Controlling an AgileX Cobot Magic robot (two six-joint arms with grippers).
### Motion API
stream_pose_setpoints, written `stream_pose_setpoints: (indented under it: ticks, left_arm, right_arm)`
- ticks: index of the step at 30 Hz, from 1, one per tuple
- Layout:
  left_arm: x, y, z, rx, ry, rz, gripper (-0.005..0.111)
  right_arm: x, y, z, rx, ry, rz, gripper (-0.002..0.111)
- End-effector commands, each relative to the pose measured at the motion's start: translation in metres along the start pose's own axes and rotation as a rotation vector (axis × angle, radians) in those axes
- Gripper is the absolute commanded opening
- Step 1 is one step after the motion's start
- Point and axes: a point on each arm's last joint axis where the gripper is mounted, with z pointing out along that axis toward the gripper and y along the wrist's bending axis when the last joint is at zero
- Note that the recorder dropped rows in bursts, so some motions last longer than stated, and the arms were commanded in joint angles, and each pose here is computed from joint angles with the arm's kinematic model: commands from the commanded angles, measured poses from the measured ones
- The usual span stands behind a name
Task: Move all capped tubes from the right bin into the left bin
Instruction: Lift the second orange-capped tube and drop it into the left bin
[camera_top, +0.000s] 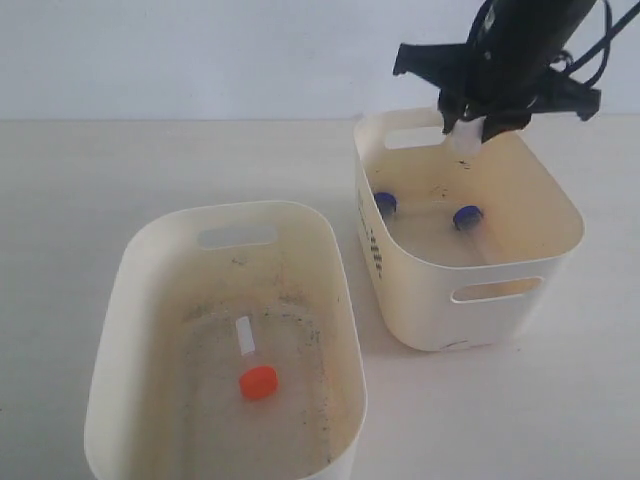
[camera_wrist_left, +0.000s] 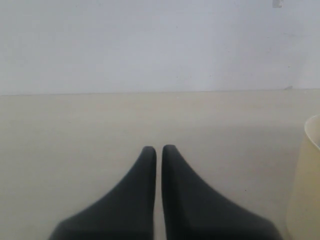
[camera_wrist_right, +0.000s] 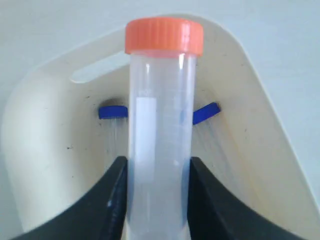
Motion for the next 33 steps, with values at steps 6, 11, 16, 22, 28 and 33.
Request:
stream_pose_setpoints:
  ticks: [6, 11, 16, 22, 28, 33]
  left_arm:
    - [-0.002, 0.0, 0.0, 0.001, -0.007, -0.016, 0.004]
    - [-0.002, 0.0, 0.0, 0.001, -0.007, -0.016, 0.004]
    - [-0.002, 0.0, 0.0, 0.001, -0.007, -0.016, 0.004]
    - [-0.002, 0.0, 0.0, 0.001, -0.007, -0.016, 0.004]
    - [-0.002, 0.0, 0.0, 0.001, -0.007, -0.016, 0.004]
    - [-0.002, 0.0, 0.0, 0.001, -0.007, -0.016, 0.004]
  right_arm:
    - [0.026, 0.019, -0.075, -0.087, -0.017, -0.195, 0.0]
    - [0.064, 0.056, -0.087, -0.188, 0.039, -0.327, 0.0]
    - [0.096, 0.085, -0.1, -0.275, 0.045, -0.407, 0.0]
    - [0.131, 0.107, -0.102, -0.296, 0.104, -0.478, 0.0]
    - [0.154, 0.121, -0.085, -0.28, 0.174, -0.514, 0.034]
    - [0.163, 0.126, -0.07, -0.26, 0.21, -0.594, 0.087]
